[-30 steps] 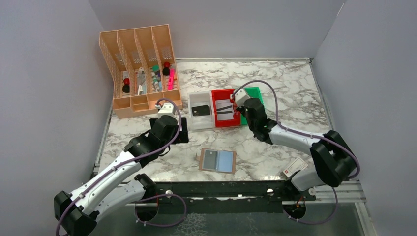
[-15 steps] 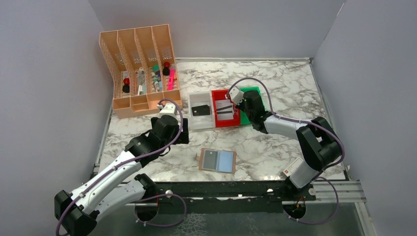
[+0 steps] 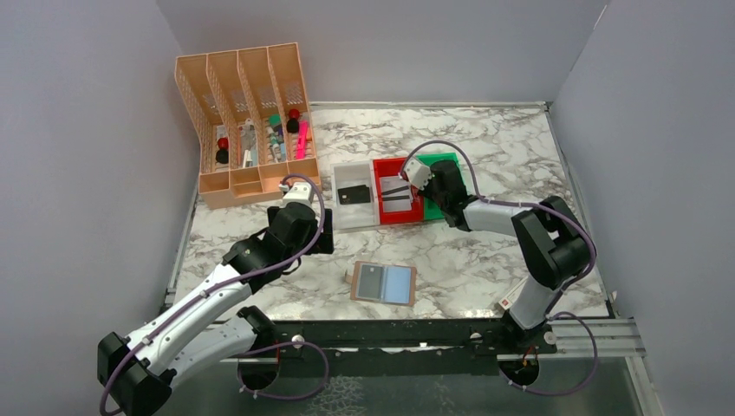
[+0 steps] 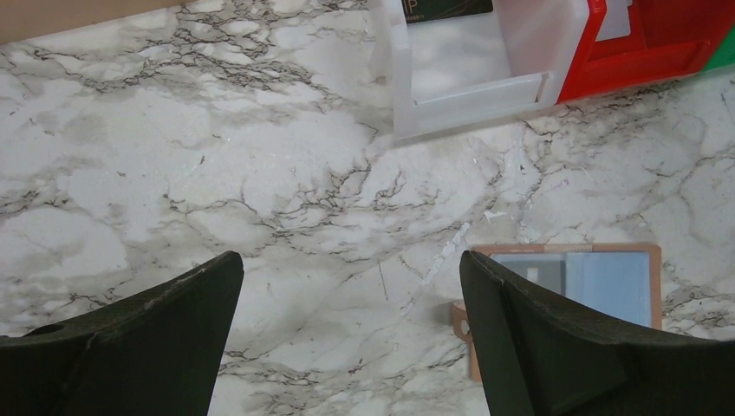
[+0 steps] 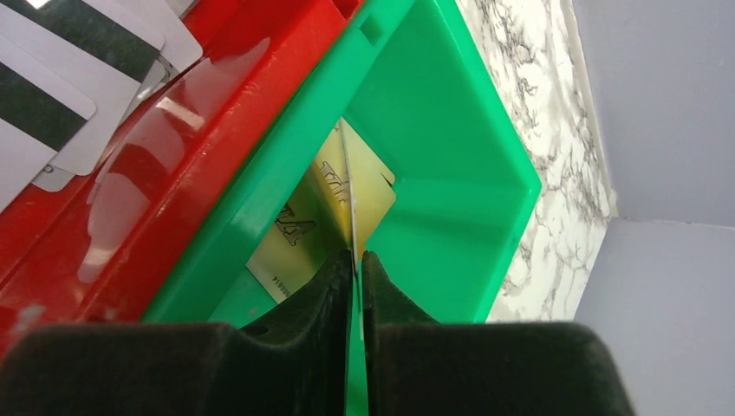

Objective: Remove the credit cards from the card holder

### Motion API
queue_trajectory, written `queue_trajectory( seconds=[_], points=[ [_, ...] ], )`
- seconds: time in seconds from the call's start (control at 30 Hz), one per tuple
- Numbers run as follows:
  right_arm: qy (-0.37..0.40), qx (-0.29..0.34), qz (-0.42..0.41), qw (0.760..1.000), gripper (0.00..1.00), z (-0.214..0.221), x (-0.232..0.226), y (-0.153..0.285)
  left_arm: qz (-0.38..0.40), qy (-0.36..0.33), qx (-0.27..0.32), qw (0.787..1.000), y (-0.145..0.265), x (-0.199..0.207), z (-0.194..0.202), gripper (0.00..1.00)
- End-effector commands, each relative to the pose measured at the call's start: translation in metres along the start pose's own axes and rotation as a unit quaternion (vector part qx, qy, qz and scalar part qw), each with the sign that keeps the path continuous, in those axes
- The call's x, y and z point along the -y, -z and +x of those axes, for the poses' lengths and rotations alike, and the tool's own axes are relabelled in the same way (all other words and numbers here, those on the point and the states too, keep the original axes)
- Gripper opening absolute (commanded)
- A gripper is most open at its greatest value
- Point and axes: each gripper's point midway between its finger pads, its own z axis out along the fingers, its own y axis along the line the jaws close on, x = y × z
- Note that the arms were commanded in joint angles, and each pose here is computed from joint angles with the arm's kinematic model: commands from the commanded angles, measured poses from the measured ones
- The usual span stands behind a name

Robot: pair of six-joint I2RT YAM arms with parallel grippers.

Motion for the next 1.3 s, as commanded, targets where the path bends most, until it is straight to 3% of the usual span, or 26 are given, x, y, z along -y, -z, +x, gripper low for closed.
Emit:
queue_trajectory(
  seconds=[0.0, 0.07, 0.1, 0.27, 0.4, 0.47, 0.53, 0.63, 0.77, 0.8, 1.2, 1.27],
  points=[
    [-0.003, 0.027, -0.022, 0.999, 0.24, -0.015, 0.002, 0.004, 0.007, -0.003, 0.009, 1.0, 0.001, 0.004, -0.009, 0.99],
    [-0.012, 0.028, -0.037, 0.999, 0.43, -0.018, 0.001, 0.009, 0.008, -0.004, 0.006, 1.0, 0.0, 0.005, -0.008, 0.99],
    [-0.021, 0.026, -0.034, 0.999, 0.45, -0.02, 0.004, 0.012, 0.009, -0.005, 0.005, 1.0, 0.0, 0.005, -0.008, 0.99],
    [-0.065, 0.019, 0.012, 0.998, 0.46, -0.024, 0.032, 0.031, 0.01, -0.008, -0.003, 1.0, -0.002, 0.006, -0.004, 0.99],
    [-0.143, 0.044, 0.043, 0.988, 0.46, -0.035, 0.053, 0.057, 0.01, -0.01, -0.007, 1.0, -0.003, 0.007, -0.003, 0.99],
    [-0.218, 0.068, 0.064, 0.971, 0.47, -0.044, 0.066, 0.074, 0.011, -0.011, -0.008, 1.0, -0.004, 0.007, -0.003, 0.99],
    [-0.324, 0.1, 0.039, 0.94, 0.49, -0.061, 0.065, 0.093, 0.011, -0.012, -0.011, 1.0, -0.004, 0.008, -0.001, 0.99],
    [-0.489, 0.132, -0.103, 0.856, 0.53, -0.097, 0.03, 0.13, 0.011, -0.012, -0.013, 1.0, -0.005, 0.008, -0.001, 0.99],
    [-0.537, 0.134, -0.359, 0.752, 0.45, -0.127, -0.057, 0.181, 0.014, -0.012, -0.014, 1.0, -0.005, 0.009, 0.0, 0.99],
    [-0.544, 0.109, -0.373, 0.744, 0.44, -0.124, -0.074, 0.184, 0.014, -0.012, -0.012, 1.0, -0.004, 0.009, -0.002, 0.99],
    [-0.459, -0.059, -0.212, 0.861, 0.52, -0.087, -0.2, 0.205, -0.026, 0.024, 0.056, 0.998, 0.014, -0.013, -0.025, 0.99],
    [-0.451, -0.078, -0.179, 0.871, 0.54, -0.082, -0.208, 0.202, -0.03, 0.031, 0.066, 0.997, 0.018, -0.016, -0.028, 0.99]
  ],
)
